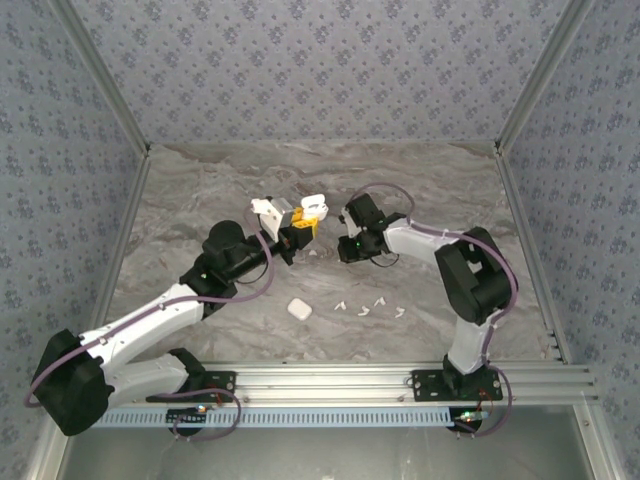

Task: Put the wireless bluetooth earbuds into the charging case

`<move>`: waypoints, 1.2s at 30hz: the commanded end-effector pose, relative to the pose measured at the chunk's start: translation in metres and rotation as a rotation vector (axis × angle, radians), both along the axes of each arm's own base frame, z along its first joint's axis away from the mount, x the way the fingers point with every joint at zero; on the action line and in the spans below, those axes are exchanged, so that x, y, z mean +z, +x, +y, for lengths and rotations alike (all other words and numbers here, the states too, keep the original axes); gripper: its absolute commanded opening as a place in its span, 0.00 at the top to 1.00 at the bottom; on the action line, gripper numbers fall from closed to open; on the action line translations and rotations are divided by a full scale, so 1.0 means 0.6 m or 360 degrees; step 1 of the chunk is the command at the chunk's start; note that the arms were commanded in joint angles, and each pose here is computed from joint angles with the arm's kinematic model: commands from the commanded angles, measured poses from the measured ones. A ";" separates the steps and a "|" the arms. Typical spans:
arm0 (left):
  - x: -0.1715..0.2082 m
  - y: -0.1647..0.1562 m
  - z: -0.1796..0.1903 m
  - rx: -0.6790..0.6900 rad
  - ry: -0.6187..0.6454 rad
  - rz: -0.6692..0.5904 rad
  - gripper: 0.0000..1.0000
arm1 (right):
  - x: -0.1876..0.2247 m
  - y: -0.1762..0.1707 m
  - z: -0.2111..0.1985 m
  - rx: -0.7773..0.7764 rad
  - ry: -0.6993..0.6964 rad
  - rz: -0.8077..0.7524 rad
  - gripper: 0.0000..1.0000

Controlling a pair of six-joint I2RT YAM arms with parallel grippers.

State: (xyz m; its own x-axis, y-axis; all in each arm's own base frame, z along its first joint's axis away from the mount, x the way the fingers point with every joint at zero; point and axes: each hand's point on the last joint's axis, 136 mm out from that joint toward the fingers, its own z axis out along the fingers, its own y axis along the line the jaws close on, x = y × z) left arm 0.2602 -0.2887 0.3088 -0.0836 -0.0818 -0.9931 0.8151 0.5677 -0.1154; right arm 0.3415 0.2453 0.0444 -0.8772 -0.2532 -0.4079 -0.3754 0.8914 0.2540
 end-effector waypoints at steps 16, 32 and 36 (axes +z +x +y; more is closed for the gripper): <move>-0.007 0.014 -0.047 -0.0159 -0.0064 0.0077 1.00 | 0.358 -0.032 -0.090 0.0123 0.0065 -0.1002 0.81; -0.039 -0.005 -0.113 -0.0535 0.0020 0.0159 1.00 | 0.488 -0.104 -0.027 0.0520 0.0234 -0.1332 0.80; -0.039 -0.005 -0.115 -0.0545 0.0023 0.0162 1.00 | 0.481 -0.106 -0.017 0.0553 0.0237 -0.1317 0.80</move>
